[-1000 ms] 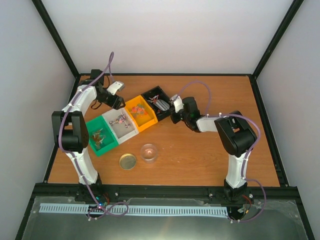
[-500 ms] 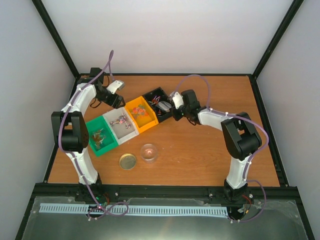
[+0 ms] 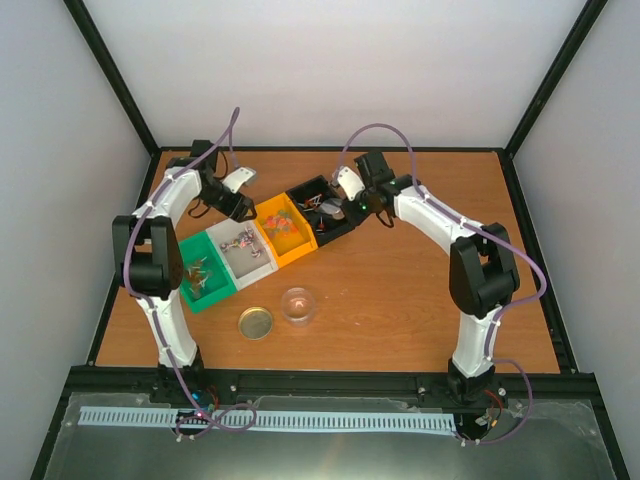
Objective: Pack the candies
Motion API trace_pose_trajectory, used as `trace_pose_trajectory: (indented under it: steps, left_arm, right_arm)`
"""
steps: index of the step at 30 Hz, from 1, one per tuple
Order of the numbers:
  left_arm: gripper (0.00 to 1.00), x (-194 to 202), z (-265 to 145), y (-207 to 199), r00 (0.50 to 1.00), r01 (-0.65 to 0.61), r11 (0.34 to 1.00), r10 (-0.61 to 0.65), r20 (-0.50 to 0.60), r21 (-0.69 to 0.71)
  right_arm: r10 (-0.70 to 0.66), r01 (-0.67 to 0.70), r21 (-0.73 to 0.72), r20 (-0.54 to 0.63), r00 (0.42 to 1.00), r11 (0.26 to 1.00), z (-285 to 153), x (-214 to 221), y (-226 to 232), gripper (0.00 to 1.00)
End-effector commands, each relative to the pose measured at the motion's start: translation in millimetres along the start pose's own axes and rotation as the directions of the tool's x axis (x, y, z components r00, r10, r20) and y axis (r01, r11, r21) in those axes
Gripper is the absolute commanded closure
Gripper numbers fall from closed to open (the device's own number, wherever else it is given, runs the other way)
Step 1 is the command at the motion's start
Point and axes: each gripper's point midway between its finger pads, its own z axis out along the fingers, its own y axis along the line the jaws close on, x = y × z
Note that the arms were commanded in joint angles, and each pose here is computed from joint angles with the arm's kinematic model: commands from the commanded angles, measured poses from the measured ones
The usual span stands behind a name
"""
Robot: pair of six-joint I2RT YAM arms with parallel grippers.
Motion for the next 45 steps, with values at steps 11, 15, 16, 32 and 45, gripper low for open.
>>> trace_pose_trajectory:
  steps: [11,15,16,32,45]
  left_arm:
    - [0.31,-20,28,-6,0.995,-0.1,0.995,0.1,0.0,0.022]
    - [0.36,-25,36,-14,0.991,-0.132,0.99,0.132,0.0,0.048]
    - [0.38,-25,37,-14,0.991,-0.134,0.989,0.134,0.0,0.055]
    - [0.45,-20,48,-28,0.983,-0.176,0.976,0.18,-0.019,0.13]
    - [0.38,-31,34,-26,0.993,-0.122,0.981,0.121,0.015,0.148]
  right_arm:
    - [-0.062,0.058,-0.025,-0.259,0.964,0.998,54,41,11,0.97]
    - [-0.04,0.037,-0.016,-0.263,0.964,0.999,67,40,10,0.97]
    - [-0.032,0.029,-0.016,-0.265,0.964,0.999,70,40,10,0.97]
    - [0.145,-0.157,0.048,0.196,0.97,0.986,85,10,23,0.97]
    - [0.126,-0.149,0.01,0.479,0.869,0.989,59,-11,31,0.97]
